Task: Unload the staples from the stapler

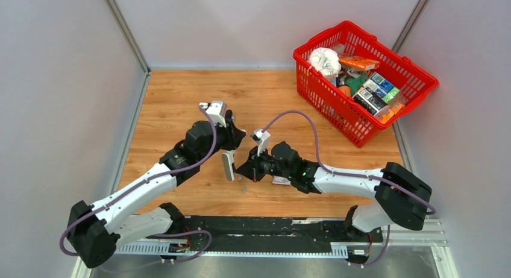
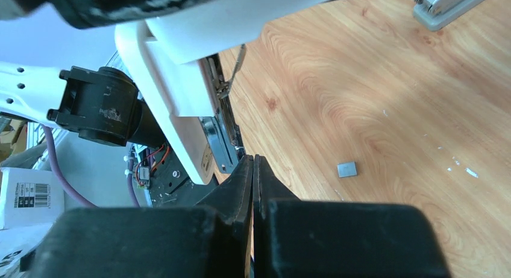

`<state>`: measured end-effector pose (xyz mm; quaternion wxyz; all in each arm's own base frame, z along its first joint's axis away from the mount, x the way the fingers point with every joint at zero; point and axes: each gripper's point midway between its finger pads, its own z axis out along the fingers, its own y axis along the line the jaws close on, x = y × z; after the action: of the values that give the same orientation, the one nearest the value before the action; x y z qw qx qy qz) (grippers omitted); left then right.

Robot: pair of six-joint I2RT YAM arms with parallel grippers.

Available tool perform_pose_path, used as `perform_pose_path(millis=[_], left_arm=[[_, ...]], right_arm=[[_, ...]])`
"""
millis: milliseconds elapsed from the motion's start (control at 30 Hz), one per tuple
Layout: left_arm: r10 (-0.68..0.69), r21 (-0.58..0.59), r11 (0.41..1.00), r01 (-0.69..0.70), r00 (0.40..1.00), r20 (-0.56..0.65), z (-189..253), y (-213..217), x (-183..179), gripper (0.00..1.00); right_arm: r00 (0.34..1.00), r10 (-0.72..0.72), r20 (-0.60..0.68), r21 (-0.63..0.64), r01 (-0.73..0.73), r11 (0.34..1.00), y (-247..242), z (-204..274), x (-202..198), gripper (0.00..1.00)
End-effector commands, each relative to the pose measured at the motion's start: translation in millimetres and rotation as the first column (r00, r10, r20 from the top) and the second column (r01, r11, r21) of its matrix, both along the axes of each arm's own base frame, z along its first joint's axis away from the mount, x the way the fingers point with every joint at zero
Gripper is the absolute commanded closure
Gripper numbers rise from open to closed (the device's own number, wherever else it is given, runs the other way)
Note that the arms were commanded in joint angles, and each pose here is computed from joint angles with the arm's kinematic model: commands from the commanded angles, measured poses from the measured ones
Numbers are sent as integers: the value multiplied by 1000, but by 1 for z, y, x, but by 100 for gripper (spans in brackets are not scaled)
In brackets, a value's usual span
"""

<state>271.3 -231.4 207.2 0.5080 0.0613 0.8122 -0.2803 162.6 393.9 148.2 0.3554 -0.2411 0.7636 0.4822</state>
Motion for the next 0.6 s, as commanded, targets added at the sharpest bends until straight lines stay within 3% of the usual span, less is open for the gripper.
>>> perform_pose_path(millis=[0,567], left_arm=[[-21,-80,996,29,996,90,50,-2,-3,100],[-32,-110,993,48,989,144,79,16,-26,100]], right_arm=[[997,-21,69,31,19,999,2,30,8,100],[984,-119,133,-40,126,991,-32,43,17,100]])
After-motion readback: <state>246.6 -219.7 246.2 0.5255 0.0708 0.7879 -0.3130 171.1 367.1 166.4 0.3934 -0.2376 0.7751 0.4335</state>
